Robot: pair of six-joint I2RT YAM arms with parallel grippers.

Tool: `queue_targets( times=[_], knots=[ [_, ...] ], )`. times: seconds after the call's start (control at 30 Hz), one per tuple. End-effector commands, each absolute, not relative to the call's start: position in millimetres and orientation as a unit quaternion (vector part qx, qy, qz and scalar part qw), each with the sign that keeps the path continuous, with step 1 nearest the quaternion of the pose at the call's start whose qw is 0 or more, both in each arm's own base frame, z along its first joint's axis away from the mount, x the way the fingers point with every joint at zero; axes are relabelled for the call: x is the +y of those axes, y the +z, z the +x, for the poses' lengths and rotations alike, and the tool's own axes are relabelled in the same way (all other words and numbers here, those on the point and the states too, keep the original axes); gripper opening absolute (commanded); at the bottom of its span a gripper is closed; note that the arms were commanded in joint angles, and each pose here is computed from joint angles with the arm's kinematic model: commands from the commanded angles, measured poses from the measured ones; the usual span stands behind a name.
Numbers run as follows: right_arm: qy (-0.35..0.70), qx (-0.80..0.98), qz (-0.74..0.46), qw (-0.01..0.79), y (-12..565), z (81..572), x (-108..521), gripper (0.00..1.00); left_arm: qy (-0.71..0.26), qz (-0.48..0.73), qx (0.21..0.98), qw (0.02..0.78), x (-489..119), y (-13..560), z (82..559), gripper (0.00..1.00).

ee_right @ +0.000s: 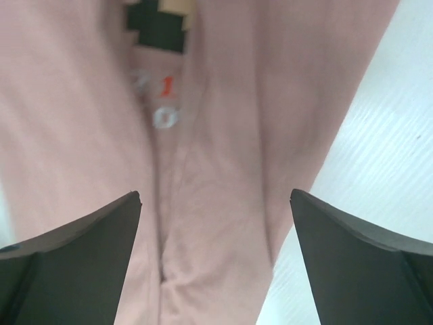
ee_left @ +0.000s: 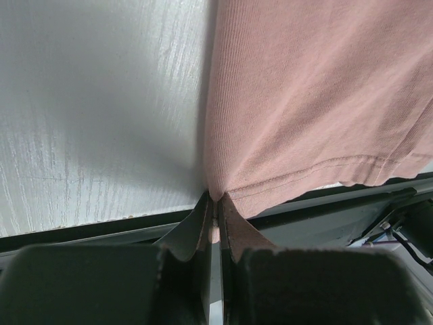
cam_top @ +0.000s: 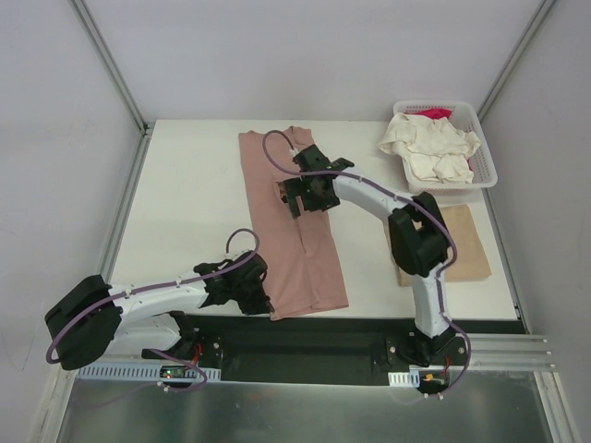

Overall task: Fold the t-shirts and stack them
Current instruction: Rotate the tshirt 90 degrees, then grab the bottom of the folded rectangular tshirt with both arms

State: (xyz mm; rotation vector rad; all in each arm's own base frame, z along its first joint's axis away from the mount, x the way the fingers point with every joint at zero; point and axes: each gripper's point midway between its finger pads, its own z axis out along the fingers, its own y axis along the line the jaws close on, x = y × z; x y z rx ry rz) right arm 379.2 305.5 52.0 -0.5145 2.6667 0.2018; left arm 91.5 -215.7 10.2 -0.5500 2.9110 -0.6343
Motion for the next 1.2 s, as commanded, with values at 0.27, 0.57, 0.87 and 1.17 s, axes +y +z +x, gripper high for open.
queue_targets(
  times=[0.27,0.57,0.87,1.17],
  knots=[
    [0.221,0.936,-0.116,0.249,120.2,230.8,237.6,0.97,-0.144,-0.156,0.977,0.027,-184.3,-7.6,65.9,0.00],
    [0.254,0.954,-0.106,0.121,65.9,124.1,198.3,0.97,-0.150,-0.143,0.978,0.023,-187.2,-5.3,64.6,0.00],
    [0.280,0.950,-0.107,0.087,50.3,115.8,213.4,0.71,-0.144,-0.145,0.979,0.016,-187.4,-7.2,63.5,0.00],
    [0.242,0.965,-0.096,0.033,22.1,98.7,207.9,0.32,-0.151,-0.151,0.977,0.016,-184.6,-6.7,60.3,0.00]
  ],
)
